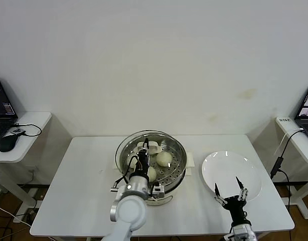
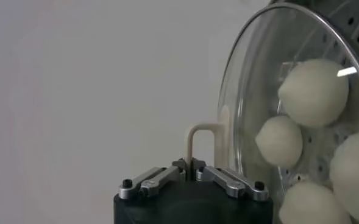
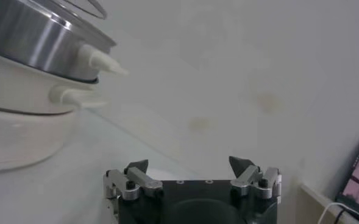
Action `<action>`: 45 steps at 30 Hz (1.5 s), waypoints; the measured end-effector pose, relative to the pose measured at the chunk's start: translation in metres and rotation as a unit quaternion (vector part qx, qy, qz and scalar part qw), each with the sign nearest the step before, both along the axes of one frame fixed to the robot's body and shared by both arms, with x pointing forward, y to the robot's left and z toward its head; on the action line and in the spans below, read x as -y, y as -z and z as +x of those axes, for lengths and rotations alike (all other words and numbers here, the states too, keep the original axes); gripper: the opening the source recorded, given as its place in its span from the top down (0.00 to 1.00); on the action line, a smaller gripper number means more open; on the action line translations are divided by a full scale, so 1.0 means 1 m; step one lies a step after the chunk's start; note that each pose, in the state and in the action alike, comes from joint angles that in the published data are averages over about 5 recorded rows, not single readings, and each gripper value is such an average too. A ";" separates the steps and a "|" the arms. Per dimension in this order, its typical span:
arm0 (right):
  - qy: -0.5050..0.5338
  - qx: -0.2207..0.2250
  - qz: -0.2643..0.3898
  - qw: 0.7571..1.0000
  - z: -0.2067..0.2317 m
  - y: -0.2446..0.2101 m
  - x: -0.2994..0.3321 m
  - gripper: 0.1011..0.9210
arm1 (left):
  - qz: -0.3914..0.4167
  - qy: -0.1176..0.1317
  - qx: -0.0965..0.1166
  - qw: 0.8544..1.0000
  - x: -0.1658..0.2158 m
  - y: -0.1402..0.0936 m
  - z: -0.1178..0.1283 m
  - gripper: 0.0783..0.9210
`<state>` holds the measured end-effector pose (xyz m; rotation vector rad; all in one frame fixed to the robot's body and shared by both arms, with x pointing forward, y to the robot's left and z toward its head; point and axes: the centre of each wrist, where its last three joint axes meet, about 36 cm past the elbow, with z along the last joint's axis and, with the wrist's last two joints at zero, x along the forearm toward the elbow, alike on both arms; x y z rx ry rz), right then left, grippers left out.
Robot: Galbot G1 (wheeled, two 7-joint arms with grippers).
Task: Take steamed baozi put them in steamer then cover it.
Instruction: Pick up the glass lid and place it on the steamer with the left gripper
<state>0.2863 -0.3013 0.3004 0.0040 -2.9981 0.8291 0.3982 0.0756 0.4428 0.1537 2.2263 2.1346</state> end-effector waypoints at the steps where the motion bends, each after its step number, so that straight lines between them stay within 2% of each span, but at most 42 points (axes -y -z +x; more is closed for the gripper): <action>1: 0.000 0.000 0.000 1.000 0.000 0.000 0.000 0.12 | 0.000 0.000 -0.001 1.000 0.001 0.001 0.000 0.95; 33: 0.000 -0.007 0.000 1.000 -0.004 0.005 -0.002 0.12 | 0.013 0.011 -0.004 1.000 0.019 0.016 -0.001 0.95; 36: -0.001 -0.008 0.001 1.000 -0.004 0.006 -0.003 0.12 | 0.011 0.012 -0.003 1.000 0.019 0.016 -0.002 0.90; 45: -0.006 -0.012 0.002 1.000 -0.005 0.008 -0.005 0.12 | 0.007 0.017 0.004 1.000 0.013 0.012 -0.012 0.59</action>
